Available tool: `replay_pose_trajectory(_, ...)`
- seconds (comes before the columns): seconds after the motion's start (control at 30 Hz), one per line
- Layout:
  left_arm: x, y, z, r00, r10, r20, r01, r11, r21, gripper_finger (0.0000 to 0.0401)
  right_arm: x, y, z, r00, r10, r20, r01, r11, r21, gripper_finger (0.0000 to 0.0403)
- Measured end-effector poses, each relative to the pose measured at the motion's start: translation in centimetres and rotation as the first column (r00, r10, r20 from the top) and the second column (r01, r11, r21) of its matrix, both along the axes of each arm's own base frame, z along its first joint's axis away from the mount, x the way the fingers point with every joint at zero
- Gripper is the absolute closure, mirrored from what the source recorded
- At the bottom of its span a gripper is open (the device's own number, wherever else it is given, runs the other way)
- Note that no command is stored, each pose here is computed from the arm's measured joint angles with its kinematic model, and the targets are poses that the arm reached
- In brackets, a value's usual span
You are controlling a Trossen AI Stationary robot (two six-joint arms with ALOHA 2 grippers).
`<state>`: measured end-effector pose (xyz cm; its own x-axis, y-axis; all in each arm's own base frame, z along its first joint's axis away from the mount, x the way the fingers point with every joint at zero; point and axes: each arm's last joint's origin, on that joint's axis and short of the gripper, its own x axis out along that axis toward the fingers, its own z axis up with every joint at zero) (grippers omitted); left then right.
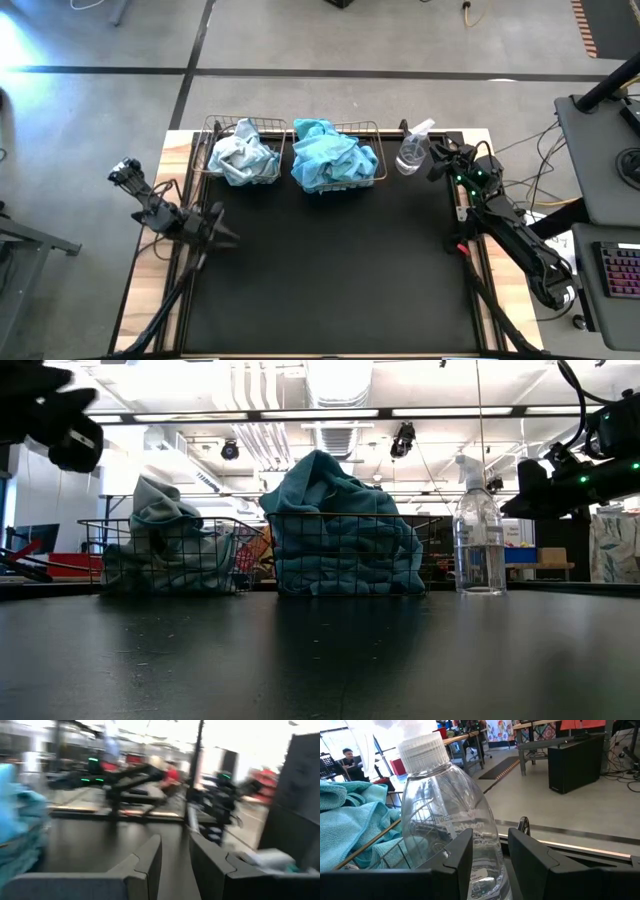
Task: Sort microfiber towel by color & place in baskets
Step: Return to Home Position
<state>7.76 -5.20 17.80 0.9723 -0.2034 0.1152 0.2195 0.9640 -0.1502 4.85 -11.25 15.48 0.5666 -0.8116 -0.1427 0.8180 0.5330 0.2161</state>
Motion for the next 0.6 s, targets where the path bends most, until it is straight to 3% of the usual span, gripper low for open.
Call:
replay_pose_trajectory(0.1, 0.05, 0.17, 0.07, 0.999, 0.042, 0.004, -0.042, 0.999, -0.004, 0.0317, 0.0, 0.0, 0.01, 1.0, 0.0, 0.0, 0.0, 1.0, -0.001, 0.0284)
replay_pose_trajectory(0.3, -0.02, -0.18, 0.24, 0.995, -0.093, 0.044, 0.09, 0.993, 0.07, 0.0317, 0.0, 0.0, 0.0, 1.0, 0.0, 0.0, 0.0, 1.0, 0.0, 0.0284)
replay_pose_trajectory(0.6, 0.48, 0.49, 0.11, 0.999, -0.005, 0.036, 0.002, 0.995, 0.098, 0.0317, 0.0, 0.0, 0.0, 1.0, 0.0, 0.0, 0.0, 1.0, 0.001, 0.0284)
